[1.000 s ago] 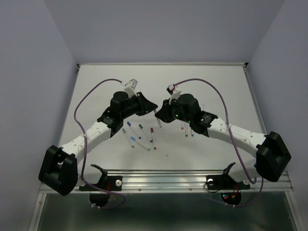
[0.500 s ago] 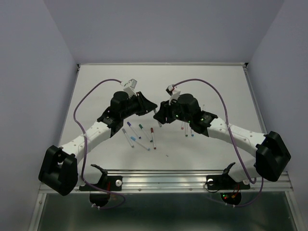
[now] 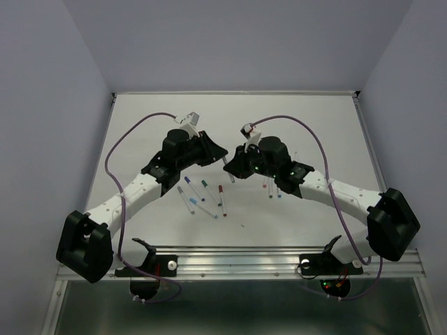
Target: Open the pen caps
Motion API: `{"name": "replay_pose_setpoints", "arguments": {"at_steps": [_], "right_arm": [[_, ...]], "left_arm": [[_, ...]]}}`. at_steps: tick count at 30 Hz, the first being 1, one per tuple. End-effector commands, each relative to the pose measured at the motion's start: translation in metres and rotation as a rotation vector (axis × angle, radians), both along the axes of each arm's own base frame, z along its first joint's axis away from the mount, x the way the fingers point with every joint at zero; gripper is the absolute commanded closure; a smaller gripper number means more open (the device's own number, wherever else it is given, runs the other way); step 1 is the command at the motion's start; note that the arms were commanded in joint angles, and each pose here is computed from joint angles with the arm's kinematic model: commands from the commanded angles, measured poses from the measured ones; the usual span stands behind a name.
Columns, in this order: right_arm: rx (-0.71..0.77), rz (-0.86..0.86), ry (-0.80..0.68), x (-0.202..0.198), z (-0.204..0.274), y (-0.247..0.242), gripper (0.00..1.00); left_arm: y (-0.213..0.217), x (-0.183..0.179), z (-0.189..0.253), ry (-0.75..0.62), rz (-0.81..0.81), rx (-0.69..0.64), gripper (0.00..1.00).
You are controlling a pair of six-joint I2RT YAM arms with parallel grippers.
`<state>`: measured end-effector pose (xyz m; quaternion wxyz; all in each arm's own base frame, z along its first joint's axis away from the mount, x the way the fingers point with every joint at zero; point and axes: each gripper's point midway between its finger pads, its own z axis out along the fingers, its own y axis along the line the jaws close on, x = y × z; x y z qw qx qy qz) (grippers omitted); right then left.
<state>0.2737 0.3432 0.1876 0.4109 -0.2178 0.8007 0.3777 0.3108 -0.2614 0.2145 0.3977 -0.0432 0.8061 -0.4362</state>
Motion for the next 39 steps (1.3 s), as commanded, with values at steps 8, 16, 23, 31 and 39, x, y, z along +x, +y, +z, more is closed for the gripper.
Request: {"name": "replay_pose_setpoints", "arguments": {"at_steps": [8, 16, 23, 31, 39], "right_arm": [[0.137, 0.075, 0.263, -0.093, -0.038, -0.039, 0.99], [0.077, -0.172, 0.226, -0.067, -0.045, -0.073, 0.99], [-0.117, -0.548, 0.257, 0.006, -0.075, -0.141, 0.99], [-0.326, -0.767, 0.274, 0.051, -0.103, -0.213, 0.99], [-0.449, -0.837, 0.249, 0.067, -0.111, -0.255, 0.94]], "left_arm": [[0.114, 0.124, 0.089, -0.209, 0.437, 0.04, 1.0], [0.154, 0.125, 0.058, -0.093, 0.548, 0.144, 1.0], [0.203, 0.089, -0.039, 0.174, 0.722, 0.364, 0.99], [0.221, 0.065, -0.107, 0.323, 0.744, 0.488, 0.97], [0.225, 0.064, -0.141, 0.411, 0.737, 0.552, 0.97]]}}
